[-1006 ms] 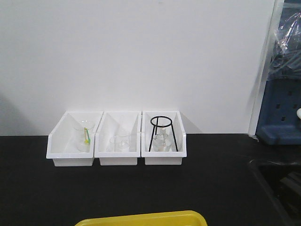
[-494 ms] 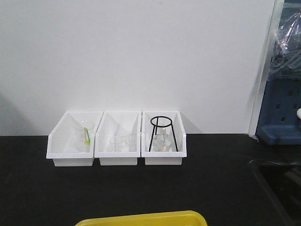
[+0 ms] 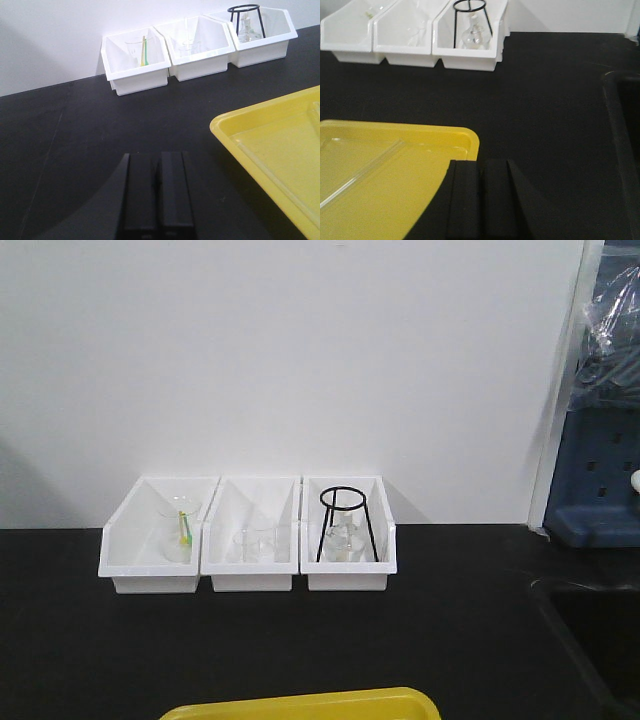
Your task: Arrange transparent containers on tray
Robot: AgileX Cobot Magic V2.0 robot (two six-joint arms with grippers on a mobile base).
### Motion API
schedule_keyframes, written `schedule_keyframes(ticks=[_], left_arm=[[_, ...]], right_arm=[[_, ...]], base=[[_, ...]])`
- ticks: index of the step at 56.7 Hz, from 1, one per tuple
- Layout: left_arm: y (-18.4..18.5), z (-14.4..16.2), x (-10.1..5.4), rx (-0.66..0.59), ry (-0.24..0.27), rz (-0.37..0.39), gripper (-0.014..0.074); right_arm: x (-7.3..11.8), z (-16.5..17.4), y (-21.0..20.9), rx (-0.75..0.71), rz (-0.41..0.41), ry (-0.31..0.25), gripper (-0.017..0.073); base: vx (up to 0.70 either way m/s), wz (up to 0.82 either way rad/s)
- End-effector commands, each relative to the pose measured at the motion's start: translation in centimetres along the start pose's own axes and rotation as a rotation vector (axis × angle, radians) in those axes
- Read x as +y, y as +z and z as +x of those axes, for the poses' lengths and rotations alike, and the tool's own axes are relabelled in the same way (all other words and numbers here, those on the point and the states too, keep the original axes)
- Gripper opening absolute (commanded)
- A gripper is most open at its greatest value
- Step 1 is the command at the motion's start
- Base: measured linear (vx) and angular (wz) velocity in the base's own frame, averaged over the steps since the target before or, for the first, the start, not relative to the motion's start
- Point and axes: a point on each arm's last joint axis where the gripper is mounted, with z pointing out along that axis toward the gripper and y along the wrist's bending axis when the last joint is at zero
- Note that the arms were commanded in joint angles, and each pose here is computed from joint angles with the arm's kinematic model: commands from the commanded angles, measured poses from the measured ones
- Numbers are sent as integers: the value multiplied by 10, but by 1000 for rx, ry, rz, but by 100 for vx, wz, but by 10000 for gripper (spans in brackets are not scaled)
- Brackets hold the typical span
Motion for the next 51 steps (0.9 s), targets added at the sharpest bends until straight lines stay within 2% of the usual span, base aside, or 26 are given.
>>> schedule_keyframes(ticks=[1, 4, 6, 9, 12, 16, 21, 26, 36, 51], left_arm=[[1, 4, -1, -66, -7, 5, -3], [1, 4, -1, -66, -7, 5, -3], [1, 4, -1, -66, -7, 5, -3], [1, 4, -1, -66, -7, 5, -3], [1, 4, -1, -66, -7, 5, -3], [1, 4, -1, -66, -7, 5, -3], [1, 4, -1, -66, -7, 5, -3], [1, 4, -1, -66, -7, 5, -3], [1, 4, -1, -66, -7, 5, -3], [1, 4, -1, -66, -7, 5, -3]], right_arm=[[0, -5, -9, -173, -26, -71, -13], [-3, 4, -12, -257, -11, -59, -13], [-7, 15, -15, -304, 8, -31, -13], [-14, 32, -19, -369, 55, 12, -13], [-19, 47, -22, -412, 110, 29, -13], [-26, 70, -26, -445, 199, 21, -13], [-32, 94, -29, -462, 307, -22, -13], [-35, 112, -30, -479, 376, -37, -13], [-32, 119, -34, -481, 378, -56, -13], [-33, 120, -33, -473, 376, -49, -13]], base=[[0, 0], [0, 0], [0, 0], [0, 0], [0, 0], [0, 0], [0, 0], [0, 0], [0, 0], [0, 0]])
